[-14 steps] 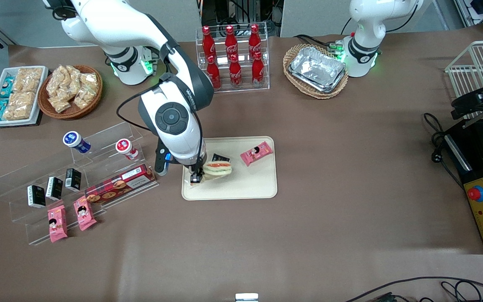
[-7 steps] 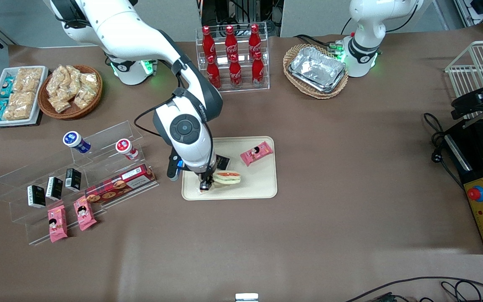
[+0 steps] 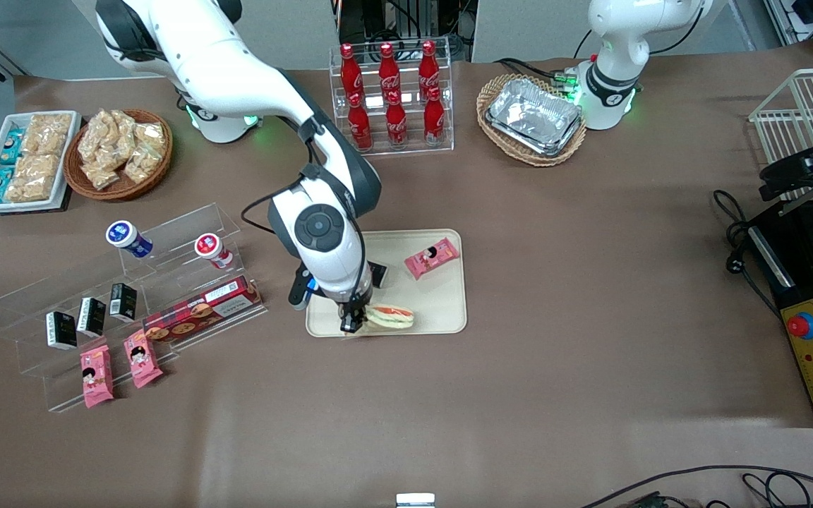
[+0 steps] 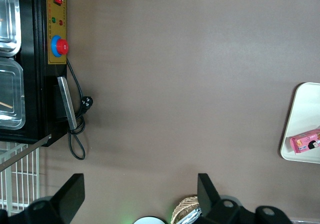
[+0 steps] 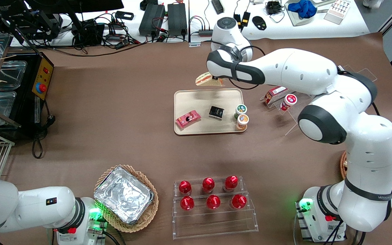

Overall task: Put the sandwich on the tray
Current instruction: 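Lower the sandwich onto the tray and open the right gripper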

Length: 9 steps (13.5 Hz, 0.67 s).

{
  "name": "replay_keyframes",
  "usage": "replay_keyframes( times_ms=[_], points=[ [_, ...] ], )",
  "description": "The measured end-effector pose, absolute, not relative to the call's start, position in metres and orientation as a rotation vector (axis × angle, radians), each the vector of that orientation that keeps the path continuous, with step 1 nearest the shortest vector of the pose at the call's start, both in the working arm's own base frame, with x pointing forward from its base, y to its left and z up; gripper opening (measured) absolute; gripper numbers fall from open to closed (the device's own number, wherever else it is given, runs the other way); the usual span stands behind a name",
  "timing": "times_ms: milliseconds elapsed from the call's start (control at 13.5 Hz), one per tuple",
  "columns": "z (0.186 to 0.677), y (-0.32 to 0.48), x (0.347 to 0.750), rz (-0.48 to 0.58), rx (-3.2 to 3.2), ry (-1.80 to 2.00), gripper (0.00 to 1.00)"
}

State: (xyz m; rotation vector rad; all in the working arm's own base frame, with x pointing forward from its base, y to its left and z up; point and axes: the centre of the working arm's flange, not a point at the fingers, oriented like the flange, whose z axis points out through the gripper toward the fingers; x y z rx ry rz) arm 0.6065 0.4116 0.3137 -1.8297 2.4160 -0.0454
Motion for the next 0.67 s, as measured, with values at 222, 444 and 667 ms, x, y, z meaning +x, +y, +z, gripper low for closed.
replay_keyframes(
  times_ms=[222, 444, 667],
  points=[
    [0.278, 0.416, 0.605, -0.052, -1.870, 2.430, 0.19],
    [0.250, 0.427, 0.595, -0.057, -1.946, 2.413, 0.19],
    [0.256, 0.434, 0.595, -0.062, -1.959, 2.384, 0.19]
  ],
)
